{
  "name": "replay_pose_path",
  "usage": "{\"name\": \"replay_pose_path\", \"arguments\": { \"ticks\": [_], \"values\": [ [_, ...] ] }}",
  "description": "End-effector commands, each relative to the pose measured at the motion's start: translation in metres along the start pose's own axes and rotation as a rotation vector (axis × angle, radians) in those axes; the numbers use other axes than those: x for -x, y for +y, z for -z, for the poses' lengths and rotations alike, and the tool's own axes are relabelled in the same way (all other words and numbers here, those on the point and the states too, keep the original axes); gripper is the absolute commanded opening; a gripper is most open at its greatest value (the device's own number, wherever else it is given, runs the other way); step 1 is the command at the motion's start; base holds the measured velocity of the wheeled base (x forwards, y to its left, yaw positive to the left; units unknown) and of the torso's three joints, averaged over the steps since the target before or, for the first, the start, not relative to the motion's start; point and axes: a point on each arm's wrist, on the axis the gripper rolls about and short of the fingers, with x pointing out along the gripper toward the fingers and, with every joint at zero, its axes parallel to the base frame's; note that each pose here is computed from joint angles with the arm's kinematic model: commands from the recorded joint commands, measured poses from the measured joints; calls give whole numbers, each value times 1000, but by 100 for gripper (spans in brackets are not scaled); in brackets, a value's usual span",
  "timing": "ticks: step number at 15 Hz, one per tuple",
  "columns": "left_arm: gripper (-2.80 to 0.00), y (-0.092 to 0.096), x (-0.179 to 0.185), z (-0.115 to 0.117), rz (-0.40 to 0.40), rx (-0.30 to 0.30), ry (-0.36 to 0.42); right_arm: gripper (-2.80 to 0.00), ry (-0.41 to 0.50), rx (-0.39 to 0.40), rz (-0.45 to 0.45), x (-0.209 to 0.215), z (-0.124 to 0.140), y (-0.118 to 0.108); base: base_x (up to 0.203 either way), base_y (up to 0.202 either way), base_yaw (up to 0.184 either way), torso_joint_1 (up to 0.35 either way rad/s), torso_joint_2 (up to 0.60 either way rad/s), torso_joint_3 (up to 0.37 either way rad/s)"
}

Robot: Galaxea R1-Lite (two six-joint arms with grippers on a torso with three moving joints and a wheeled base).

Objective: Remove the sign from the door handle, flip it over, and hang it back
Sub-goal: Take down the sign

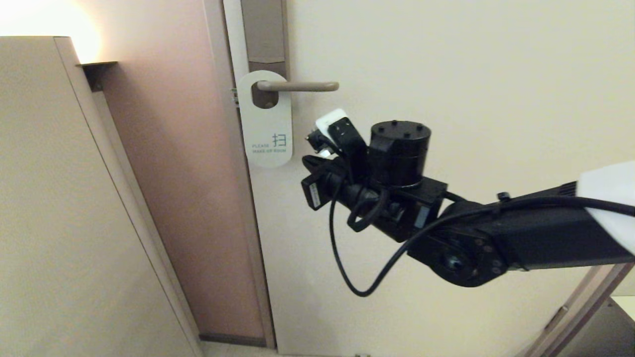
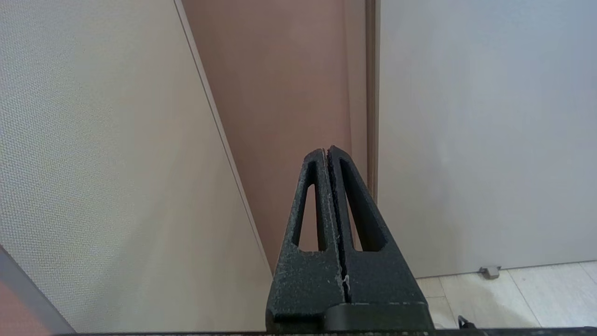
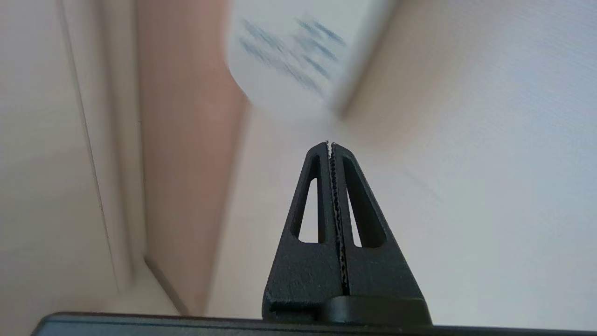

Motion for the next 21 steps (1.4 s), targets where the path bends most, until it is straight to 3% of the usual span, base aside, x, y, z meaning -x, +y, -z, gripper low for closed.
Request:
{"name": "replay_pose_path", "arguments": {
  "ticks": [1,7,13,15,18,21],
  "values": [
    [-280,0,0,0,0,-2,0,-280,-16,-2,53,49,-26,-31,0,0,0,0,0,0],
    [-280,0,0,0,0,-1,0,-280,102,-17,270,133,-10,-102,0,0,0,0,0,0],
    [-280,0,0,0,0,-2,0,-280,134,-45,539,232,10,-135,0,0,0,0,0,0],
    [-280,0,0,0,0,-2,0,-280,117,-54,604,262,13,-134,0,0,0,0,0,0],
    [-280,0,0,0,0,-2,0,-280,68,-102,631,304,20,-114,0,0,0,0,0,0],
    [-280,0,0,0,0,-2,0,-280,45,-196,654,341,42,-91,0,0,0,0,0,0]
  ]
}}
